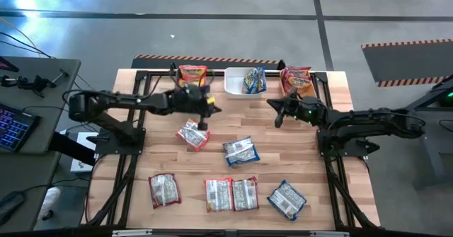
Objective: Sort Maruchan noodles
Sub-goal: Put the top blue noodle pack into the white bin
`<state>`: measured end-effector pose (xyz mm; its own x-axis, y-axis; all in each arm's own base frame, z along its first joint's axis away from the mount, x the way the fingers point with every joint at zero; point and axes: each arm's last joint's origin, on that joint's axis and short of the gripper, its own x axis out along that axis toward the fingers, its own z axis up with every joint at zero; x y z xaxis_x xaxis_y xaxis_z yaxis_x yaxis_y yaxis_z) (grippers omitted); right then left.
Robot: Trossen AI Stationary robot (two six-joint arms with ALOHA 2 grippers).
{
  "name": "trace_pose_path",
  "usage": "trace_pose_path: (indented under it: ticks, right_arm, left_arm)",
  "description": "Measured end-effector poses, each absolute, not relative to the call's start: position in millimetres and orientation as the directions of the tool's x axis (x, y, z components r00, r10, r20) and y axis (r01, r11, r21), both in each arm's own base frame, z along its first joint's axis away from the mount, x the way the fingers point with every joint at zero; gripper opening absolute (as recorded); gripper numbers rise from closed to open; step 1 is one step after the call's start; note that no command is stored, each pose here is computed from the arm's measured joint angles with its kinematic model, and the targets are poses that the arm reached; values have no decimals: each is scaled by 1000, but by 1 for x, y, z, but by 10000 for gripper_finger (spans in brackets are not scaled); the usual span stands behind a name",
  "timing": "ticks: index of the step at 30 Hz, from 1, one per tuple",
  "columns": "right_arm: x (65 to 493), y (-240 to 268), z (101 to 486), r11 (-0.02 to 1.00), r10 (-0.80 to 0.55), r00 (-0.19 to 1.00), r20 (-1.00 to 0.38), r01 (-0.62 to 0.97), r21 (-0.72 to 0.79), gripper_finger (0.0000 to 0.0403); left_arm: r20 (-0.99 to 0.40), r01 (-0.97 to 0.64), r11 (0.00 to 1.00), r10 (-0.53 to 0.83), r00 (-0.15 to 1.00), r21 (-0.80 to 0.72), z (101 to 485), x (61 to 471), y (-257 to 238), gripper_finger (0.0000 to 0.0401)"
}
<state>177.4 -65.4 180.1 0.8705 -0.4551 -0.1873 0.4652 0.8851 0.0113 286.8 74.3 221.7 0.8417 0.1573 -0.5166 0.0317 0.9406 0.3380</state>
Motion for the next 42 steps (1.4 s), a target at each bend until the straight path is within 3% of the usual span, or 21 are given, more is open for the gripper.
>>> trace_pose_path:
  ticks: [11, 23, 27, 31, 37, 42]
  right_arm:
    - [184, -39, 176, 927, -375, 900, -222, 360, -105, 0]
    - [185, 8, 170, 950, -312, 911, -269, 290, -119, 0]
    - [187, 25, 165, 968, -243, 929, -279, 215, -129, 0]
    - [192, 32, 159, 960, -261, 927, -270, 221, -170, 0]
    - [200, 31, 152, 944, -301, 918, -257, 250, -214, 0]
    - [202, 26, 149, 939, -312, 913, -264, 255, -229, 0]
  left_arm:
    - [-681, 40, 925, 248, 689, 377, 210, 272, -21, 3]
    - [-602, -81, 931, 294, 742, 355, 202, 250, -113, 3]
    - [-621, -137, 938, 316, 717, 319, 181, 255, -123, 3]
    - [-600, -139, 936, 316, 735, 323, 155, 274, -130, 5]
    - [-531, -136, 937, 298, 793, 323, 127, 302, -132, 50]
    - [-582, -218, 974, 213, 784, 63, 123, 329, -117, 106]
